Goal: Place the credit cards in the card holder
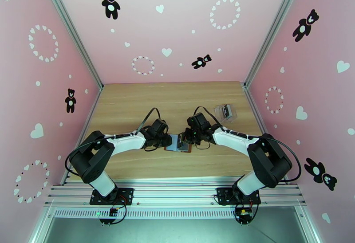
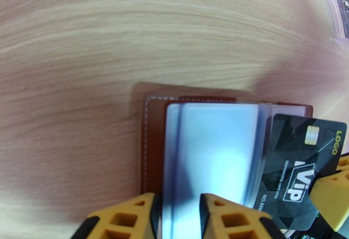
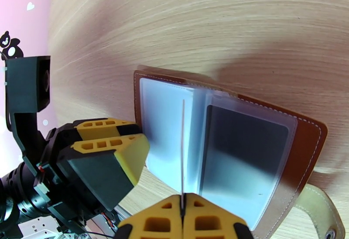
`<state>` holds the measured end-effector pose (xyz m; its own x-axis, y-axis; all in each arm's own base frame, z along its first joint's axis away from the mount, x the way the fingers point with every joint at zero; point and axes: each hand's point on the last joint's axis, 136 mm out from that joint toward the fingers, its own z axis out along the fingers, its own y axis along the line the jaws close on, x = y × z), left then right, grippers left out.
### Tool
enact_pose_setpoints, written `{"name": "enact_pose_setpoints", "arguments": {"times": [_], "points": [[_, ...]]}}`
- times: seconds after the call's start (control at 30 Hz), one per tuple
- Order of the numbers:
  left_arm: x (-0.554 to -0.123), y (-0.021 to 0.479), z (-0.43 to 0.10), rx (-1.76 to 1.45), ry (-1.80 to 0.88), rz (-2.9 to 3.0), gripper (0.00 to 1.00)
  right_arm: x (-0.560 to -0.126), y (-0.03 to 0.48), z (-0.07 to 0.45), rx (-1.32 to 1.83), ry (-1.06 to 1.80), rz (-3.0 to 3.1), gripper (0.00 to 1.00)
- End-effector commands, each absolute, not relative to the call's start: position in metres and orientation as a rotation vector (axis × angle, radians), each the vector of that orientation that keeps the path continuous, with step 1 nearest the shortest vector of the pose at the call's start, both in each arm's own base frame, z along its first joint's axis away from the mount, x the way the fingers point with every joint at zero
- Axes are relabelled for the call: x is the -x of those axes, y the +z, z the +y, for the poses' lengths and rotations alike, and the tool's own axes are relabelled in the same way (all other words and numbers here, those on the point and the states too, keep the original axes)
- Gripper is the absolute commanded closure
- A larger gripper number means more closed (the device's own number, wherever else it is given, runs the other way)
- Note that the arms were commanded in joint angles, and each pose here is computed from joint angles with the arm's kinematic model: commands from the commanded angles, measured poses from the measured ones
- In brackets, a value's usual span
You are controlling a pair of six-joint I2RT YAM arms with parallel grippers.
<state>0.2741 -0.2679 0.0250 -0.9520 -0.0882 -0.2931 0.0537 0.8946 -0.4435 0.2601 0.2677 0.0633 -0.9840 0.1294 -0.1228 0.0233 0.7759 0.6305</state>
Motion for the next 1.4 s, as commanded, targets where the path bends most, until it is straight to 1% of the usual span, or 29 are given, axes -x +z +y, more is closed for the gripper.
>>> {"name": "enact_pose_setpoints", "arguments": {"times": [0.0,0.03,0.23,0.9,1.37], "points": [[-0.275,0.015,-0.265,0.049,-0.649,2.763,0.7,-0.258,0.056,0.264,-0.155,0.991,2.816,1.0],[-0.267,0.006,-0.257,0.055,-0.624,2.79,0.7,-0.258,0.056,0.264,-0.161,0.993,2.816,1.0],[-0.263,0.0,-0.254,0.071,-0.623,2.799,0.7,-0.256,0.05,0.264,-0.192,1.012,2.818,1.0],[-0.259,0.001,-0.251,0.075,-0.619,2.797,0.7,-0.254,0.05,0.269,-0.203,1.07,2.81,1.0],[-0.257,-0.004,-0.244,0.078,-0.569,2.813,0.7,-0.253,0.045,0.272,-0.188,1.106,2.8,1.0]]}}
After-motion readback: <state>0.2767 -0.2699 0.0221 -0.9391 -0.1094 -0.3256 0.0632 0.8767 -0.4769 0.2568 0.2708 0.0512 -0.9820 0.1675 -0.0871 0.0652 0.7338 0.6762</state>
